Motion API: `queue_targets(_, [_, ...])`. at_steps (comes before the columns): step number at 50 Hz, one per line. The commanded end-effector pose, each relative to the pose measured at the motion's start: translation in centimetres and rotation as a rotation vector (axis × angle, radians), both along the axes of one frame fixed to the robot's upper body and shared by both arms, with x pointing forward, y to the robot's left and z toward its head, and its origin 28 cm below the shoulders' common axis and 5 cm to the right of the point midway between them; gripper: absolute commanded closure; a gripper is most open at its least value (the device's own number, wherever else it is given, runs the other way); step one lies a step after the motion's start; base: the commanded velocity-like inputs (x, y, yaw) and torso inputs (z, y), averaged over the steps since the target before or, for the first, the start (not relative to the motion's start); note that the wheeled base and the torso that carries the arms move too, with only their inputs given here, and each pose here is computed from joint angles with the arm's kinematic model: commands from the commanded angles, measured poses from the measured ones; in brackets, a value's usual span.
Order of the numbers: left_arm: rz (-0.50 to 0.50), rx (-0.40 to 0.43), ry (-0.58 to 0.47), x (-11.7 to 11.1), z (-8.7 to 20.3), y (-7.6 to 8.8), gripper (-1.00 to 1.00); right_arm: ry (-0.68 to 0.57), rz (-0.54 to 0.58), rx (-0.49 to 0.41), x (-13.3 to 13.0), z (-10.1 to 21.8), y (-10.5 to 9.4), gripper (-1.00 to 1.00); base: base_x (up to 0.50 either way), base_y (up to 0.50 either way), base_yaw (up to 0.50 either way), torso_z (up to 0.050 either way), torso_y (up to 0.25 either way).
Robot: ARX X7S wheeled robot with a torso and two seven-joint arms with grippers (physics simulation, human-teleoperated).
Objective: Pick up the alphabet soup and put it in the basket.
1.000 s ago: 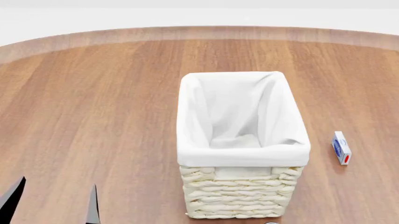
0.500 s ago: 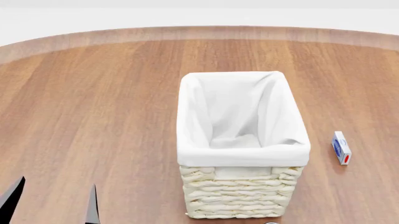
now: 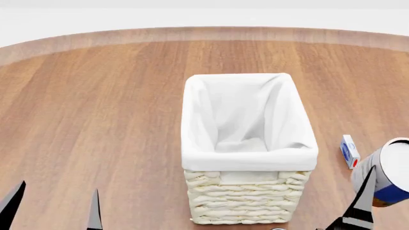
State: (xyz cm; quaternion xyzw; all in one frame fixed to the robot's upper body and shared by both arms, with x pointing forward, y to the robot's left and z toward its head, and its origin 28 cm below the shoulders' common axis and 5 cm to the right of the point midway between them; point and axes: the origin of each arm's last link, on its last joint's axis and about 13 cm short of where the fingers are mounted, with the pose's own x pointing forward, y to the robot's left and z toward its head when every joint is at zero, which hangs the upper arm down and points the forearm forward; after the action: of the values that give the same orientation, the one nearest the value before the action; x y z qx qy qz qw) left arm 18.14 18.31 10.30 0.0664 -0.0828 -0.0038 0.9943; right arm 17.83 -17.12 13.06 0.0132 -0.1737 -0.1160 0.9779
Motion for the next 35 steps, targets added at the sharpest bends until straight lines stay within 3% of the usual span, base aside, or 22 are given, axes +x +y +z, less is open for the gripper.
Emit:
queue_targets(1, [0.000, -0.001, 0.000, 0.0, 0.0, 0.0, -1.00, -0.064, 0.058, -0.062, 1.9, 4.2, 1.7, 1.00, 0.00, 0.00, 0.00, 0.000, 0.000])
queue_targets(22, [0.003, -0.009, -0.002, 0.0, -0.1, 0.1, -1.00, -0.138, 0.220, -0.034, 7.5, 10.4, 6.0, 1.00, 0.00, 0.00, 0.00, 0.000, 0.000])
queue_targets(35, [-0.002, -0.021, -0.003, 0.1, -0.2, 0.2, -1.00, -0.098, 0.276, 0.003, 12.2, 12.3, 8.0, 1.00, 0.00, 0.00, 0.00, 0.000, 0.001])
